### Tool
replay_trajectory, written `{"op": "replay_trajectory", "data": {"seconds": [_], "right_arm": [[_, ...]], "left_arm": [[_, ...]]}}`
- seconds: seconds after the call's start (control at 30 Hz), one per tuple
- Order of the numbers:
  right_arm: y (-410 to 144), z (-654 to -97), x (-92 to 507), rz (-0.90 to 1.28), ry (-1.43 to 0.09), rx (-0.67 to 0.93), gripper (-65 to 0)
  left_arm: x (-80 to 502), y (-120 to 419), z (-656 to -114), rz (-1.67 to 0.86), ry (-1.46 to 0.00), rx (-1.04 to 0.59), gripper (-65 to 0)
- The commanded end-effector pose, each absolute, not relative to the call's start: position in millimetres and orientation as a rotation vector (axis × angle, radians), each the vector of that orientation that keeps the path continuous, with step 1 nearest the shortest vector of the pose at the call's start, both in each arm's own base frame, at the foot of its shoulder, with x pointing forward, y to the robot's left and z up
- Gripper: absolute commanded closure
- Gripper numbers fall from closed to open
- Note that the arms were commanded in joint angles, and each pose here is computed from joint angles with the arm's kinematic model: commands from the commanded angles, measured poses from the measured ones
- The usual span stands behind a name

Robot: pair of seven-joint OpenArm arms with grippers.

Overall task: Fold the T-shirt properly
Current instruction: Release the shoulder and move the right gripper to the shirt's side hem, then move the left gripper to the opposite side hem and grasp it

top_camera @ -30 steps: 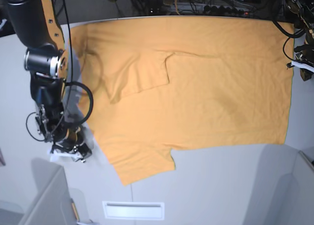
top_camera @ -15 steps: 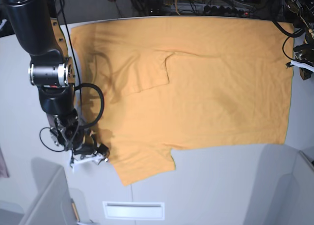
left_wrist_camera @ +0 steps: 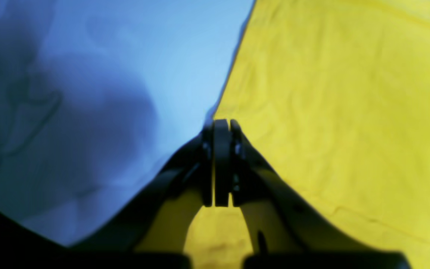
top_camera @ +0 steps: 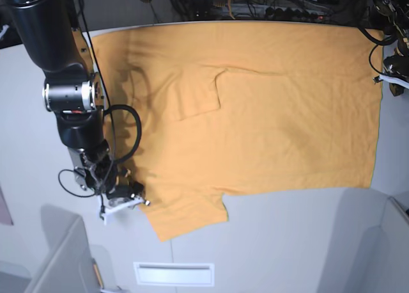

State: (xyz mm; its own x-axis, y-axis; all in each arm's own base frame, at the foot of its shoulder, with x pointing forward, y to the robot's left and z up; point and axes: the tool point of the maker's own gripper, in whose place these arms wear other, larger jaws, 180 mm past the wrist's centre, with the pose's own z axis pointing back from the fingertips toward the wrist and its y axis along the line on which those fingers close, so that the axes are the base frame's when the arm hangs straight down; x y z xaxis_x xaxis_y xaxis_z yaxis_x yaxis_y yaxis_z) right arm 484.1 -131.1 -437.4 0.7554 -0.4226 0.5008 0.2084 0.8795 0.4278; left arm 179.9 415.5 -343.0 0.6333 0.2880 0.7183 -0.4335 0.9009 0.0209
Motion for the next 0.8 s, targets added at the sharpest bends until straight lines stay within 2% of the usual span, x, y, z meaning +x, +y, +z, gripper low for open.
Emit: {"op": "replay_trajectory", "data": {"seconds": [0.0,0.1,0.37,0.43,0.53,0.63,0.67,0.77], "right_arm": [[-137,-422,498,-0.343,-0.660,0.354,-14.4],[-141,-419,501,-0.354,-0.688,0.344,-0.3],[-140,-418,503,-0.356,-0.698,0.343,0.0],[-140,-417,503,-0.355,-0.700,0.344,0.0],[-139,-416,504,-0.353,-0.702,0.346,0.0],[-138,-416,504,-0.353,-0.702,0.348,0.0],[-138,-416,504,-0.353,-0.702,0.348,0.0],[-137,-415,505,-0.351,-0.705,0.350,0.0]], "left_arm": [[185,423,-333,0.409,-0.816,0.215,0.0],[186,432,-332,0.401,-0.804,0.230,0.0],[238,465,-309,0.380,-0.853,0.237,0.0],[256,474,-306,0.366,-0.846,0.233,-14.8],[291,491,-305,0.396,-0.837,0.198,-42.8],[325,493,-318,0.419,-0.798,0.144,-62.5],[338,491,-321,0.408,-0.803,0.138,-65.0],[366,483,-340,0.339,-0.802,0.164,-65.0]]}}
